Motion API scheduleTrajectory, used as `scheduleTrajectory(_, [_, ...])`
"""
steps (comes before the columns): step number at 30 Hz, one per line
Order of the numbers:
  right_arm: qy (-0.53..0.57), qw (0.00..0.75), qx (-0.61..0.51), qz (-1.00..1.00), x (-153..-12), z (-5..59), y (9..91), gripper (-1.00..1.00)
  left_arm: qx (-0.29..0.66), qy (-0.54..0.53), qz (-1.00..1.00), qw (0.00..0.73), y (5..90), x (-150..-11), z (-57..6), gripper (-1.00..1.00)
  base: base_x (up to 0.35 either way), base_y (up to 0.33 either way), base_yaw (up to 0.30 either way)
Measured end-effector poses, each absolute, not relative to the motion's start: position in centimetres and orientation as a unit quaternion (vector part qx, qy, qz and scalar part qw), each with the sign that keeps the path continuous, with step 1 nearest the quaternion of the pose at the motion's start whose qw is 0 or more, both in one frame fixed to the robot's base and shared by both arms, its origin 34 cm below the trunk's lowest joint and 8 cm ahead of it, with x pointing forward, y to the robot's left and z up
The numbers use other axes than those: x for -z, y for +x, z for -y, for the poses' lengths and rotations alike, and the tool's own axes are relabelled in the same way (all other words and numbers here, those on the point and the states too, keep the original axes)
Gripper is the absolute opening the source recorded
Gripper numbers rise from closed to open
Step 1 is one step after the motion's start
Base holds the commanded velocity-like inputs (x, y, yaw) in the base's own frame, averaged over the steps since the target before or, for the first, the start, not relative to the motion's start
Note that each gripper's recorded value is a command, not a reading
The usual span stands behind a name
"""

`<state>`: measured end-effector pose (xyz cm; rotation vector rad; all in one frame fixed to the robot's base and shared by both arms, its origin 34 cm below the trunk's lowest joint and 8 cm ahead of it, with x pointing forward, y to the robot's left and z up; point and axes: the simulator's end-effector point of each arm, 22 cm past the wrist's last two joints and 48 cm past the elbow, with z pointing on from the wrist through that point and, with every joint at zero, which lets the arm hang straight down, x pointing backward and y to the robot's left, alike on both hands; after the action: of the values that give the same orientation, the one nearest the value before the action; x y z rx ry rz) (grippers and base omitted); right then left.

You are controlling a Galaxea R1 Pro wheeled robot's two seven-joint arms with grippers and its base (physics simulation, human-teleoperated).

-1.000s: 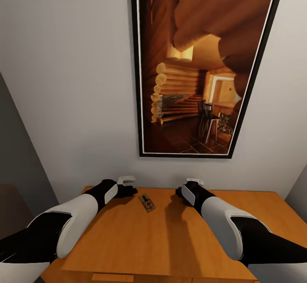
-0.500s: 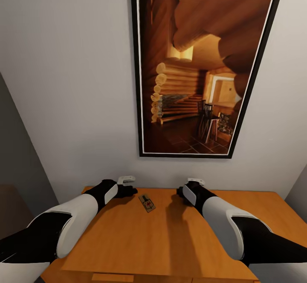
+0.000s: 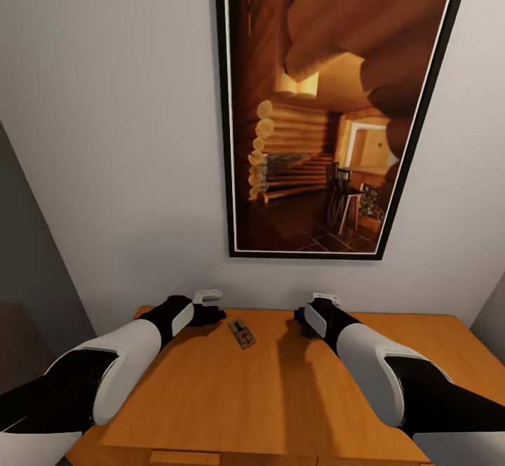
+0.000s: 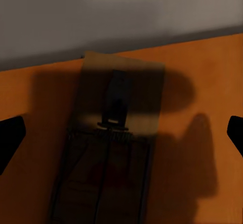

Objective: Take the four mousetraps from the cabinet in the bathroom and place them on the bathroom floor. Make sure all four end up on the same floor surface, and ensure that at least two of them are either under or directly next to the same bathroom sink.

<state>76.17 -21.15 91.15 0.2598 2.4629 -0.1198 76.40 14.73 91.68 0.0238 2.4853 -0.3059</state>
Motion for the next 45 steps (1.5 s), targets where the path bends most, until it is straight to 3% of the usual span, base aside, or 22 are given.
scheduleTrajectory(45, [0.101,0.313,0.032,-0.944,-90.28,20.53,75.76,1.00,0.116,0.009,-0.942,0.314,76.54,-91.48,-14.73,1.00,0.000,0.000,0.000])
